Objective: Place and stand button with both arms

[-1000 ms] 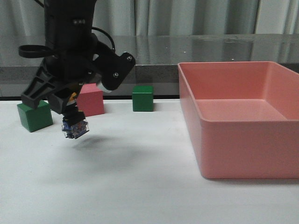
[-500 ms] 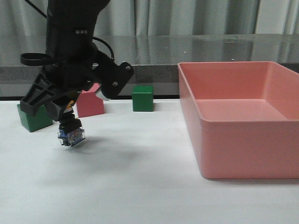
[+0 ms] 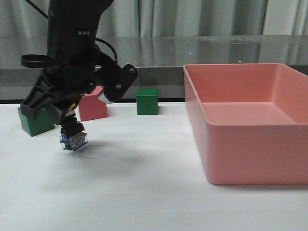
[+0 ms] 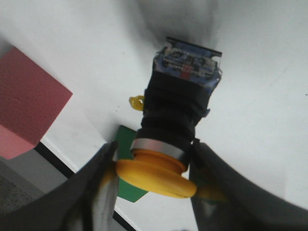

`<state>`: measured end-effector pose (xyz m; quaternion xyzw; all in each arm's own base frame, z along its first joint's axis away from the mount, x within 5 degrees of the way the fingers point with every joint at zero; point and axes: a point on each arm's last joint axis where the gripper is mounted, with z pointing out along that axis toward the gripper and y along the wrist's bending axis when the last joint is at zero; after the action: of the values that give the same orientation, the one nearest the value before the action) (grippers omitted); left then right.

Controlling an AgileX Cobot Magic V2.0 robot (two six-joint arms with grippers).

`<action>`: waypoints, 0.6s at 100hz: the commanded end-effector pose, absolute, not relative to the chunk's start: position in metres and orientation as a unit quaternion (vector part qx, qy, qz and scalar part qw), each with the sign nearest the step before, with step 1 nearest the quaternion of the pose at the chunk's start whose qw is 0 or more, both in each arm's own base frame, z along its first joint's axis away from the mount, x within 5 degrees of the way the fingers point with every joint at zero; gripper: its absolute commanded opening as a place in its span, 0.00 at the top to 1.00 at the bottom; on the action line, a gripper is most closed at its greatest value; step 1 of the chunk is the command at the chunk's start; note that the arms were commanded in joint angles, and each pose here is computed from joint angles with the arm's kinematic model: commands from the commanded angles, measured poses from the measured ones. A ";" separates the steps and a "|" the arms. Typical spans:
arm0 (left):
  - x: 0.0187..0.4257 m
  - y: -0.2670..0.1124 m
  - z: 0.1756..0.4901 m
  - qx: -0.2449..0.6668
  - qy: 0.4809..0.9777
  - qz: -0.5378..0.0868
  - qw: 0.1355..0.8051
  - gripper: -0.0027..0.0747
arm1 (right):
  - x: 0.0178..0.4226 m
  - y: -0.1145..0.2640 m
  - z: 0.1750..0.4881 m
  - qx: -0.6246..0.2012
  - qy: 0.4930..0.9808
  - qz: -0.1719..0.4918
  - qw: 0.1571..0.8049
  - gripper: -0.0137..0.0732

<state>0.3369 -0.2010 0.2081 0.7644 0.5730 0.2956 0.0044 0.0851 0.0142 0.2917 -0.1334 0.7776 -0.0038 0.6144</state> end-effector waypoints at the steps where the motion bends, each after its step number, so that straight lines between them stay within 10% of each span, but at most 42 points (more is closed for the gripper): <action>1: 0.335 -0.202 0.236 0.754 0.574 0.318 0.038 0.56 | 0.087 0.013 0.306 -0.119 0.753 -0.007 0.647 0.91; 18: 0.336 -0.202 0.236 0.753 0.574 0.318 0.039 0.35 | 0.087 0.013 0.306 -0.120 0.753 -0.007 0.647 0.91; 60: 0.329 -0.183 0.246 0.729 0.602 0.324 -0.021 0.34 | 0.087 0.013 0.305 -0.120 0.755 -0.006 0.644 0.91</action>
<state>0.3327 -0.1939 0.2095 0.7546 0.5831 0.2987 -0.0357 0.0850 0.0143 0.2914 -0.1338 0.7785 -0.0036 0.6132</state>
